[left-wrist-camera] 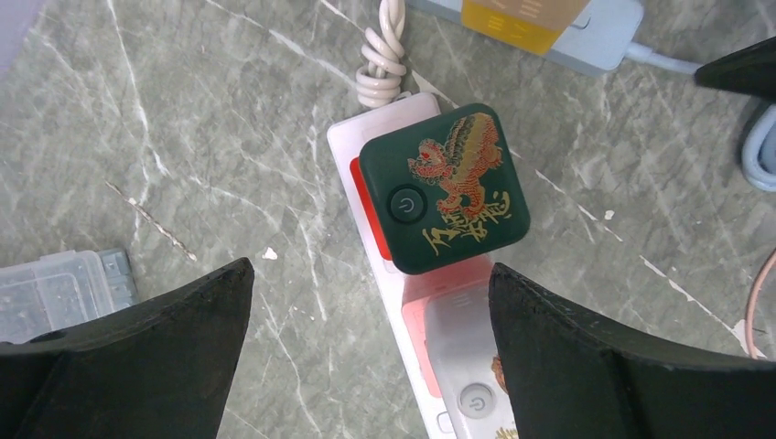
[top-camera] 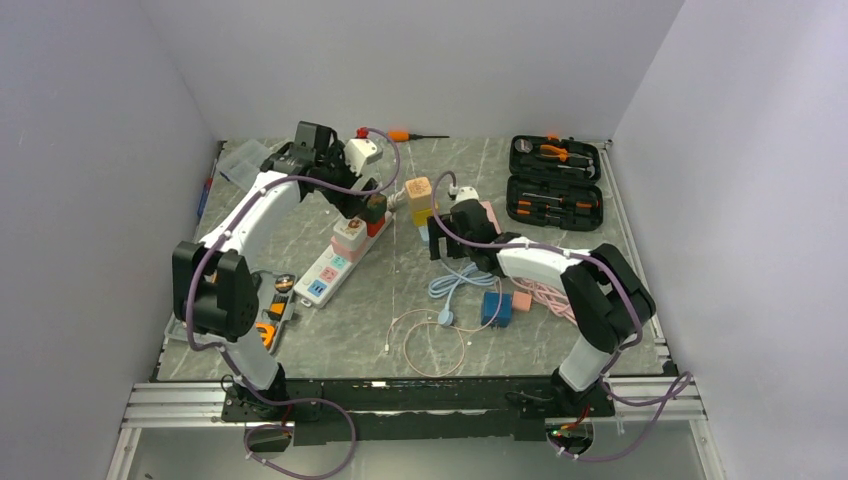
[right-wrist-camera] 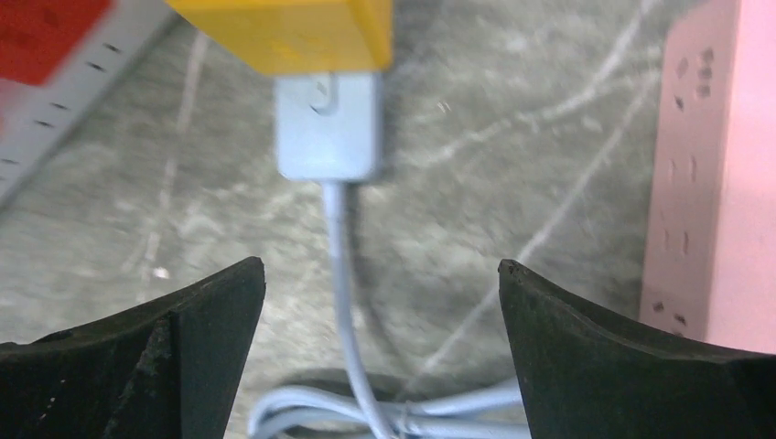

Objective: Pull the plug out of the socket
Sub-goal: Pick up the socket from the center of the board.

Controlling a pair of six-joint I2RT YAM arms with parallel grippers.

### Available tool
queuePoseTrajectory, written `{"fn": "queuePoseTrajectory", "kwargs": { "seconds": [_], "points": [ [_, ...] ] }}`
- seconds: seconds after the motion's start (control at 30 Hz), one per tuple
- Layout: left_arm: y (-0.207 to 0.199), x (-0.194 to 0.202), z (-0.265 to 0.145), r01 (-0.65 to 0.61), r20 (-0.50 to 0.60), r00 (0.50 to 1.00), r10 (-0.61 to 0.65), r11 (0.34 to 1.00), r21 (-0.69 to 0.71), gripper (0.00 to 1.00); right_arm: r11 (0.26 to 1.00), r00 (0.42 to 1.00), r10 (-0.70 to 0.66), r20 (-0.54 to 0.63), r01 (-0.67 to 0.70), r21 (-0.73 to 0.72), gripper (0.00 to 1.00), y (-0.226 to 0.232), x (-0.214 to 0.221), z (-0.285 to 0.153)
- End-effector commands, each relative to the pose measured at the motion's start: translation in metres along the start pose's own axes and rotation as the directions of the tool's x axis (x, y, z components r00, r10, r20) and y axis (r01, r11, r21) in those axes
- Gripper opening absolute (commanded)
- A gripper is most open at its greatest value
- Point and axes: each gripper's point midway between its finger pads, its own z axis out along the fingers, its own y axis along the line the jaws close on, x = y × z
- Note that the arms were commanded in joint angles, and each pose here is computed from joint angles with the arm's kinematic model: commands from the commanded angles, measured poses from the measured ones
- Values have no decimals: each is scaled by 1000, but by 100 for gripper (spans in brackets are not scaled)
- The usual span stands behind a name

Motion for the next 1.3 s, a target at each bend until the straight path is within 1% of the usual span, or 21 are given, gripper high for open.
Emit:
{"fn": "queuePoseTrajectory", "kwargs": {
  "seconds": [0.0, 0.17, 0.33, 0.53, 0.67, 0.77, 0.87, 0.97, 1.07, 1.17, 1.27],
  "points": [
    [-9, -28, -30, -34, 95, 995, 33, 999, 7, 99, 992, 986, 19, 165, 2, -129, 100, 34, -67, 2],
    [-19, -41, -45, -44, 135, 990, 37, 998, 47, 99, 984, 972, 1, 236, 42, -175, 100, 45, -78, 11],
    [-18, -51, -44, -45, 145, 989, 38, 998, 44, 99, 985, 975, -28, 222, 64, -160, 100, 44, -66, 35],
    [-8, -67, -33, -35, 166, 986, 30, 999, 23, 99, 982, 966, -97, 239, 132, -134, 100, 50, -59, 55],
    [9, -87, -20, -15, 197, 980, 18, 1000, -14, 99, 987, 966, -112, 232, 135, -88, 100, 47, -64, 71],
    [16, -98, -3, 3, 207, 978, -5, 1000, 10, 99, 988, 966, -123, 229, 142, -66, 99, 43, -61, 78],
    [17, -108, 16, 0, 214, 977, -13, 998, 57, 99, 988, 967, -126, 220, 141, -55, 92, 40, -55, 82],
    [18, -110, 42, 0, 195, 981, -17, 996, 86, 100, 988, 968, -124, 219, 140, -59, 78, 38, -48, 80],
    [16, -110, 60, -8, 191, 981, -16, 993, 120, 99, 989, 966, -117, 231, 134, -60, 67, 33, -42, 76],
    [10, -103, 80, -27, 163, 987, 0, 985, 168, 100, 990, 964, -107, 244, 127, -67, 55, 30, -36, 70],
    [8, -93, 100, -12, 132, 991, -15, 979, 201, 100, 988, 957, -92, 274, 122, -94, 52, 31, -34, 65]
  ]
}}
